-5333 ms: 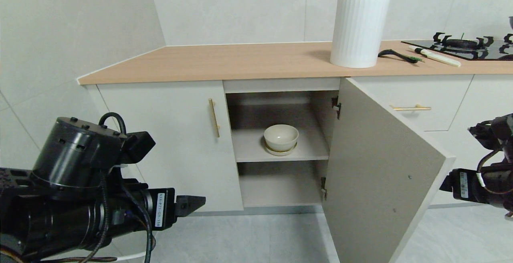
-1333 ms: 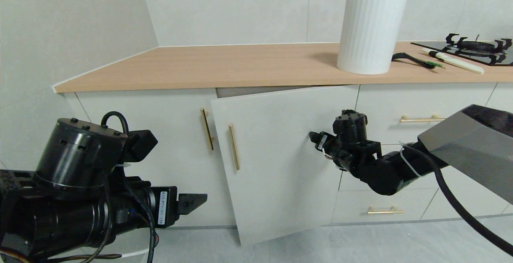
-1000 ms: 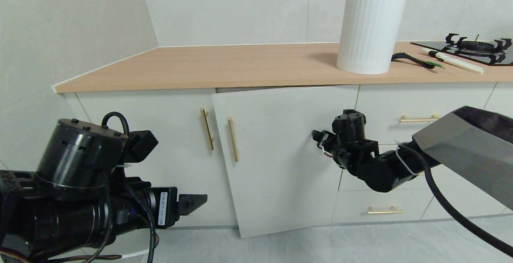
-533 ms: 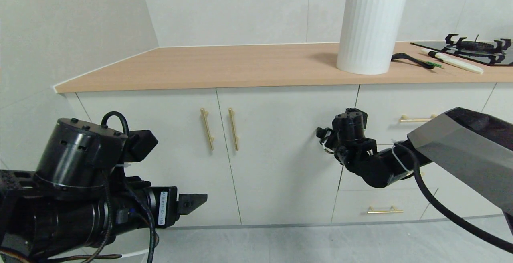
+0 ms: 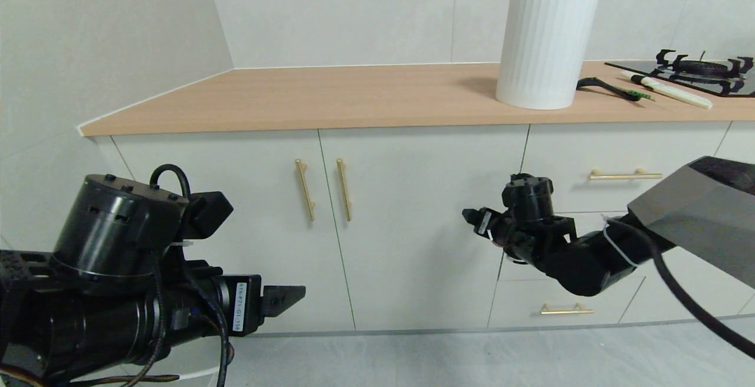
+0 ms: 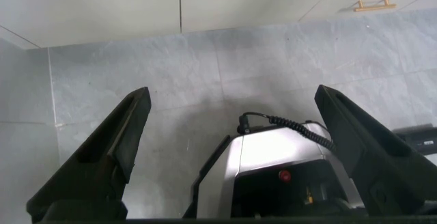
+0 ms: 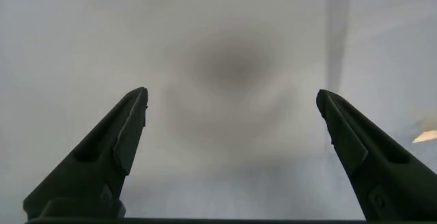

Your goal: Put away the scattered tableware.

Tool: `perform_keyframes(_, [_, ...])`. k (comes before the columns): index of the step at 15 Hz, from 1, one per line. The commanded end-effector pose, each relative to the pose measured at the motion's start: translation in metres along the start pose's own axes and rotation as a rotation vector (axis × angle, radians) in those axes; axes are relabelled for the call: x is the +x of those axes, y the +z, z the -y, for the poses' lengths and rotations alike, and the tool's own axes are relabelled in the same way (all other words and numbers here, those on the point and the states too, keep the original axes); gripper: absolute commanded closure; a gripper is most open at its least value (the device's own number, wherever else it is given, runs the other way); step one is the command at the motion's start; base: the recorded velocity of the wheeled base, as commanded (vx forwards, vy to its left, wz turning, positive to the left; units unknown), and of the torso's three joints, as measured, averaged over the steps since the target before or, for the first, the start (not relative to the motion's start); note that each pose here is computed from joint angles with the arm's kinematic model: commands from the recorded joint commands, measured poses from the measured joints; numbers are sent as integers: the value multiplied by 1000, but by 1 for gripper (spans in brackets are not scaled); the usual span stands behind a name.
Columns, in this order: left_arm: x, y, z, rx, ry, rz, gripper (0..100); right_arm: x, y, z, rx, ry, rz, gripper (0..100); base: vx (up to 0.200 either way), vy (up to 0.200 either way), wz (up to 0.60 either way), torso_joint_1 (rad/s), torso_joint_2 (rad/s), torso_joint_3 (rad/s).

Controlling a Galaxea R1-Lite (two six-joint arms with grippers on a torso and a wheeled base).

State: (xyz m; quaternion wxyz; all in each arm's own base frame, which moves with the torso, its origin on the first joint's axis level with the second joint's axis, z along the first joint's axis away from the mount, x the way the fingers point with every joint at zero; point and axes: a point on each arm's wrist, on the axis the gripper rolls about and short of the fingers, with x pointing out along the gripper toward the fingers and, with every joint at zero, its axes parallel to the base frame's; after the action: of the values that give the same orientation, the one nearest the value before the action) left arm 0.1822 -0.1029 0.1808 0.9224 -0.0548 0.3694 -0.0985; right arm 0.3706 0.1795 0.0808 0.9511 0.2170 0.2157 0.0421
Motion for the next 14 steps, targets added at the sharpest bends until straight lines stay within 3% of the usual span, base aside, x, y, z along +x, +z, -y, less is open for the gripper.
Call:
perform_keyframes(1, [0, 0, 0, 0, 0, 1, 0, -62, 14, 0, -38, 200, -107, 0, 0, 0, 0, 0, 0, 0])
perform_keyframes(5, [-2, 0, -1, -2, 0, 8, 0, -85, 20, 2, -74, 225, -94, 0, 0, 0, 0, 0, 0, 0])
perform_keyframes(6, [-7, 2, -2, -7, 2, 32, 0, -96, 26, 2, -72, 234, -77, 0, 0, 0, 0, 0, 0, 0])
perform_keyframes(8, [-24, 12, -11, -18, -1, 154, 0, -136, 51, 0, -84, 286, 15, 0, 0, 0, 0, 0, 0, 0])
perform_keyframes(10, [-49, 11, -20, -25, -3, 272, 0, -178, 72, 9, -129, 302, 126, 0, 0, 0, 0, 0, 0, 0])
perform_keyframes(12, [-82, 2, -29, -19, -10, 384, 0, -212, 81, 26, -192, 183, 238, 0, 0, 0, 0, 0, 0, 0])
perform_keyframes(14, [-102, -12, -37, -8, -19, 445, 0, -242, 80, 37, -201, 102, 305, 0, 0, 0, 0, 0, 0, 0])
